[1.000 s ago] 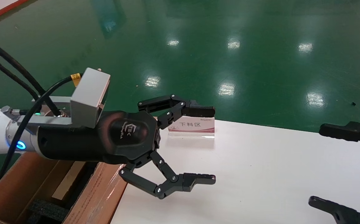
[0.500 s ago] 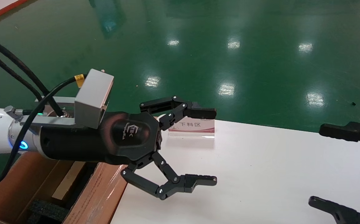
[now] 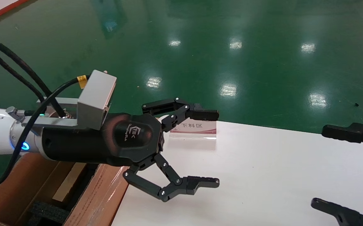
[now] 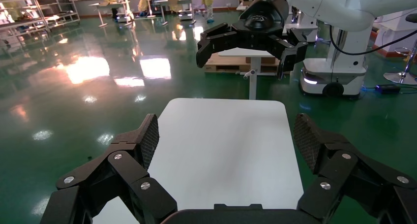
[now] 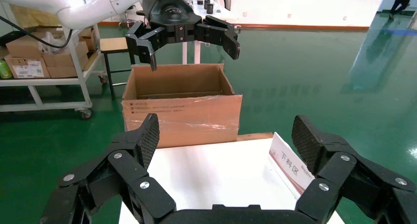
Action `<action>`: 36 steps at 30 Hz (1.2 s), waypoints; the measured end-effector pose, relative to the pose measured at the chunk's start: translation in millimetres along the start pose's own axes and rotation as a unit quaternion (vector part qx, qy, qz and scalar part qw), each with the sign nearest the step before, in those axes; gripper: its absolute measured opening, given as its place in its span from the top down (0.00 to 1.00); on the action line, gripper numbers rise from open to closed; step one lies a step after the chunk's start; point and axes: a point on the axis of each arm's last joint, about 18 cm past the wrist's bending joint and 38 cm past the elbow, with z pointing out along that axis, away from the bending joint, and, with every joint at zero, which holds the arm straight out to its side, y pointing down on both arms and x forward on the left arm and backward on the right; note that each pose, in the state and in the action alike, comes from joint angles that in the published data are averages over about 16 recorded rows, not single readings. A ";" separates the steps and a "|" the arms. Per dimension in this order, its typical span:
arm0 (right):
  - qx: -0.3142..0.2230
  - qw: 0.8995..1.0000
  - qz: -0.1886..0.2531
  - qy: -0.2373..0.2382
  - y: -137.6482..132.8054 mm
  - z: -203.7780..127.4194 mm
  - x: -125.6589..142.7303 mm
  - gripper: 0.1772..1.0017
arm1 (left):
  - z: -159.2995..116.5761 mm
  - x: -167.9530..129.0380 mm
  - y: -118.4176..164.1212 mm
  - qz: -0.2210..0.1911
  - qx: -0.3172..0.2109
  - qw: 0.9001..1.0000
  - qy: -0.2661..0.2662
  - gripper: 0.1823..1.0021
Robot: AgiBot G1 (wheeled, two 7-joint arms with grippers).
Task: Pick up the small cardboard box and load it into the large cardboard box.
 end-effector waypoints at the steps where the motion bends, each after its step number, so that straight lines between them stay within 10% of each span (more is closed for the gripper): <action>1: 0.000 1.000 0.000 0.000 0.0 0.0 0.0 0.00 | 0.1 0.0 0.0 0.000 0.000 1.000 0.000 0.00; 36: 0.000 1.000 0.000 0.000 0.1 0.1 -0.1 0.00 | 1.1 -0.9 0.6 -0.002 -0.002 1.000 0.001 0.00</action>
